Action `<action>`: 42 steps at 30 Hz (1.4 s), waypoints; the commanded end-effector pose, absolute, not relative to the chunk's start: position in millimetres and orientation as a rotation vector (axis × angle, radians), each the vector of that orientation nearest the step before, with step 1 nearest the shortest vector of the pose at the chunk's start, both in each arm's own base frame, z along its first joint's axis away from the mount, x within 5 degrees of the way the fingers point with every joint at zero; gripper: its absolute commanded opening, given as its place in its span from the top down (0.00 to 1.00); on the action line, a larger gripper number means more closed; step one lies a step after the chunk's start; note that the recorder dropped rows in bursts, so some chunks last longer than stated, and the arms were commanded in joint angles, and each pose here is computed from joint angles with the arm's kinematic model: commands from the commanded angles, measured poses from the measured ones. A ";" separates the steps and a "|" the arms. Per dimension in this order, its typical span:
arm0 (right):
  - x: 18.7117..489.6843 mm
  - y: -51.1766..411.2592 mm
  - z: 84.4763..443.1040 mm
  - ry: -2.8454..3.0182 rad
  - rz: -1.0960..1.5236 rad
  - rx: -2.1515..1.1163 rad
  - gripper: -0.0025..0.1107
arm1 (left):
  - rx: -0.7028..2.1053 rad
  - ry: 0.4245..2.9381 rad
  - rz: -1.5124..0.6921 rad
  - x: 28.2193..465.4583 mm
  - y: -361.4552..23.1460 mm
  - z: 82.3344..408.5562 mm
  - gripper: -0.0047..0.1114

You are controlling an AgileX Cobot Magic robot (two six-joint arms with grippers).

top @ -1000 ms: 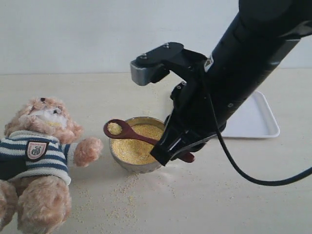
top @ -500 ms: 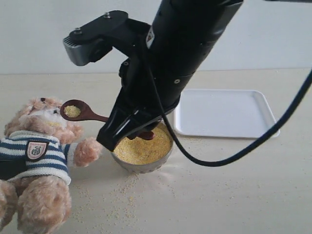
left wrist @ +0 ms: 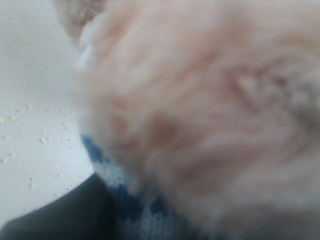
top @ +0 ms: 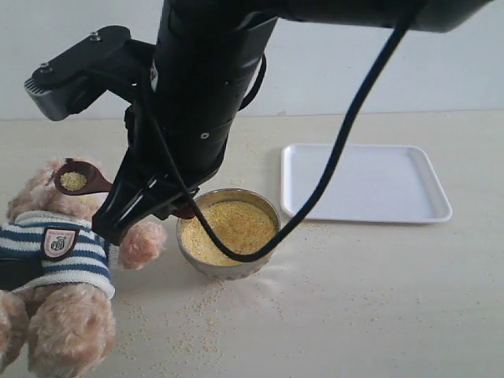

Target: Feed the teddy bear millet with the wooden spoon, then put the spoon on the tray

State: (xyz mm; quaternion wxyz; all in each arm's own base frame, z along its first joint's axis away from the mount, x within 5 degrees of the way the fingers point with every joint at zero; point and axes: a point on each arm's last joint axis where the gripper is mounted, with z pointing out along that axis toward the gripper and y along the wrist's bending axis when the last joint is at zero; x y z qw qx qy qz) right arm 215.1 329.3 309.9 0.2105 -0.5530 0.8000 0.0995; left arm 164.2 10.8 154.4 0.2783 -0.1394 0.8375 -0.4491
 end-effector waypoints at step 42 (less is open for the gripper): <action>184.8 386.7 280.0 1.716 -0.523 -1.751 0.98 | -0.367 2.217 -1.230 164.7 10.3 156.9 0.92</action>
